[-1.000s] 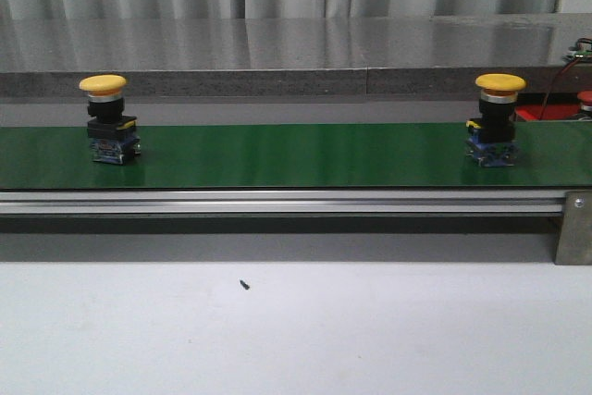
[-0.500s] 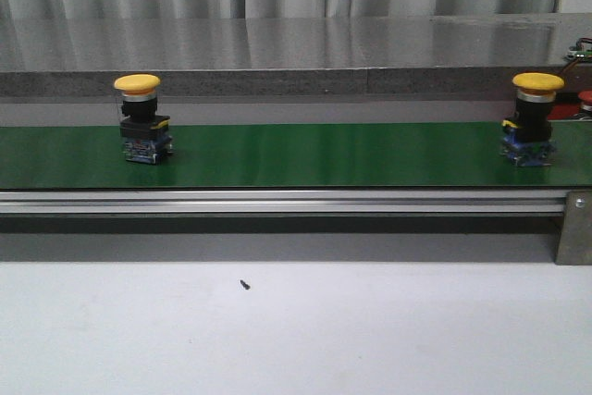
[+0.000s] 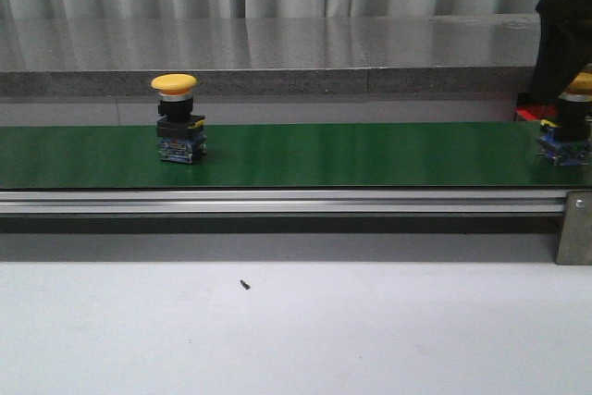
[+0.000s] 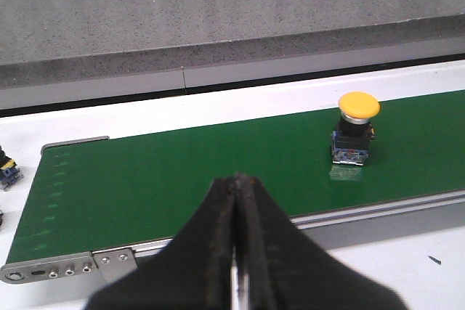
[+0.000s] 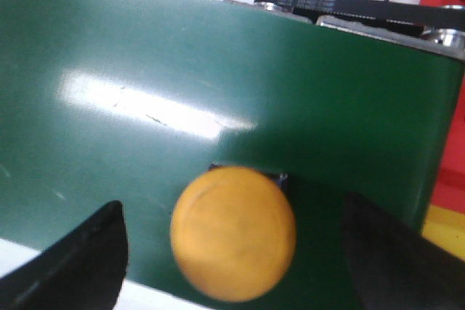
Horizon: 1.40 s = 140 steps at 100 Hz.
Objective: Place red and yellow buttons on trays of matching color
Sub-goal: 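Grasp the first yellow button at the belt's far end with the right gripper, then carry the yellow button onto the yellow tray and open the right gripper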
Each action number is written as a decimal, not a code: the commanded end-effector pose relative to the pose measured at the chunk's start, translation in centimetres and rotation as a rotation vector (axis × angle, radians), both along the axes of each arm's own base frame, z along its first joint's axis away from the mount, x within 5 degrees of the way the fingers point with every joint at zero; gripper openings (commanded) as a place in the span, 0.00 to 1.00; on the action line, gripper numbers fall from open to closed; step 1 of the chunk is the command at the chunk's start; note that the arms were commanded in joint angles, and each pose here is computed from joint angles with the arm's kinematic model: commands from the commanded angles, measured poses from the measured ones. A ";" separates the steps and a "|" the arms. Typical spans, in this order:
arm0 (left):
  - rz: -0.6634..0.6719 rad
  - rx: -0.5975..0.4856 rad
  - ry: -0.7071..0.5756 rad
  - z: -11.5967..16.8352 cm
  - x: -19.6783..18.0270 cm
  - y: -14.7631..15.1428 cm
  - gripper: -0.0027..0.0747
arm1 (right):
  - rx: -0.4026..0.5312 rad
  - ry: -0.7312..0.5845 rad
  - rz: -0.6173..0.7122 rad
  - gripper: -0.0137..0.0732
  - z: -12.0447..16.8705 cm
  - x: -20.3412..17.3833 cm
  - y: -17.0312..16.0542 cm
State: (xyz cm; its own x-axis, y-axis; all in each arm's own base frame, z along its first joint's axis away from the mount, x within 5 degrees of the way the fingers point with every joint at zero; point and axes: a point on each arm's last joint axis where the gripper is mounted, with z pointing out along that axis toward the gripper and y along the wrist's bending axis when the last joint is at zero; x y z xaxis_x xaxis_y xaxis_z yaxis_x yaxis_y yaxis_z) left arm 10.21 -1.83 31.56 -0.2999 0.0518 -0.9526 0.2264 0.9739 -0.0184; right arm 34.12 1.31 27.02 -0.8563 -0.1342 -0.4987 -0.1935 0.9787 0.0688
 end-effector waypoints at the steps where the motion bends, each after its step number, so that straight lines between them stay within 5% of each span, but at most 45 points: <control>1: 0.026 -0.030 -0.077 1.4 0.2 0.1 0.01 | -0.029 -0.081 0.009 0.77 1.7 1.0 -0.2; 28: 0.026 -0.030 -0.077 1.4 0.2 0.1 0.01 | -0.027 0.025 0.031 0.44 0.8 1.4 -0.2; 47: 0.027 -0.030 -0.079 1.5 0.2 0.1 0.01 | -0.025 0.051 0.015 0.44 2.4 0.5 -1.0; 72: 0.027 -0.030 -0.079 1.5 0.2 0.1 0.01 | -0.016 0.063 -0.146 0.44 3.8 -2.0 -6.3; 98: 0.028 -0.030 -0.080 1.5 0.2 0.1 0.01 | -0.004 0.065 -0.358 0.44 1.2 -3.9 -12.2; 140: 0.029 -0.030 -0.081 1.5 0.2 0.2 0.01 | 0.053 0.048 -0.402 0.44 -3.5 -1.6 -12.6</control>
